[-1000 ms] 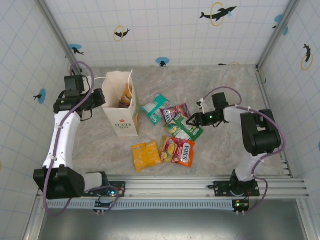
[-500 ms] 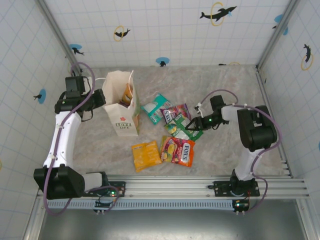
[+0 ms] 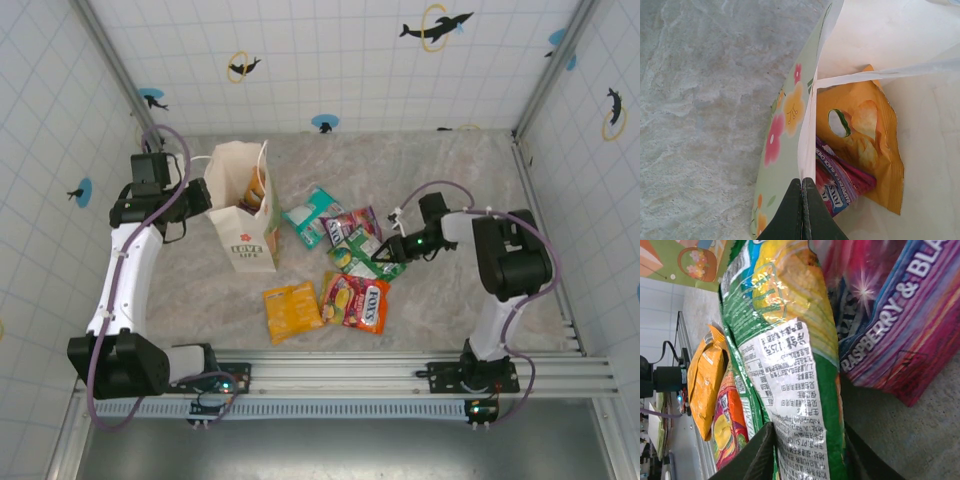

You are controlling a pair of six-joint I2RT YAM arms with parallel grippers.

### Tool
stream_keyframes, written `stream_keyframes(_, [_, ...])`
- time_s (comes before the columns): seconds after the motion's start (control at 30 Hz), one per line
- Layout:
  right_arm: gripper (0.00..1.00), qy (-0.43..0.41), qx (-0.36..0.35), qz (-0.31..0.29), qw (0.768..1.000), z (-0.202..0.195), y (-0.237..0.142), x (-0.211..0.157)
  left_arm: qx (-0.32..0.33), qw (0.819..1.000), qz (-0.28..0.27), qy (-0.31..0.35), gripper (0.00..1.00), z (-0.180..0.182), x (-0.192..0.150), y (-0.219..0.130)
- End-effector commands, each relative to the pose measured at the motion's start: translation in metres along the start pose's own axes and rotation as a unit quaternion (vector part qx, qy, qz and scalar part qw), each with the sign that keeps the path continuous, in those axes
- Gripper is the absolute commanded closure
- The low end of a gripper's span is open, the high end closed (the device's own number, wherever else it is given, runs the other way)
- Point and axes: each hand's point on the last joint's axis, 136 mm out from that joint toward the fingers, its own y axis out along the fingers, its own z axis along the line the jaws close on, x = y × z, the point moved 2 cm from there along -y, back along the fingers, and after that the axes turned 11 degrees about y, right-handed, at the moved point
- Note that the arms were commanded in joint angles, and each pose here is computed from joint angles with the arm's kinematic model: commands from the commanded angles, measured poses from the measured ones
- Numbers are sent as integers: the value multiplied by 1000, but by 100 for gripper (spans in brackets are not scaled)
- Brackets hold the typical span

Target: Place the snacks into the paper bag

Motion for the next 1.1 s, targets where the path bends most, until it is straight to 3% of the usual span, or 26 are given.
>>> stream_keyframes(0.0, [71,-16,10,-30,999,11,-11,3,2,1000,13,0,97,-1,-9,0])
stream_keyframes(0.13, [85,-11,19,-52,998,15,-15,1,-12,1000,4,-18,97,-5,-9,-2])
stream_keyframes(0.37, [90,-17,30,-94,995,31,-25,2,-15,1000,6,-15,95,-8,-8,-7])
stream_keyframes(0.47, [91,-21,30,-115,993,36,-31,3,-11,1000,12,-17,85,-6,-12,-5])
stream_keyframes(0.53, [91,-18,26,-124,992,37,-33,2,-11,1000,11,-16,71,-6,-12,-6])
stream_keyframes(0.73, [92,-26,18,-170,985,48,-49,8,9,1000,-3,-4,54,-4,5,-16])
stream_keyframes(0.9, [92,-40,3,-231,972,61,-69,15,36,998,9,53,49,1,22,-26])
stream_keyframes(1.07, [92,-80,-3,-305,949,76,-90,17,44,992,-12,119,38,-3,32,-45])
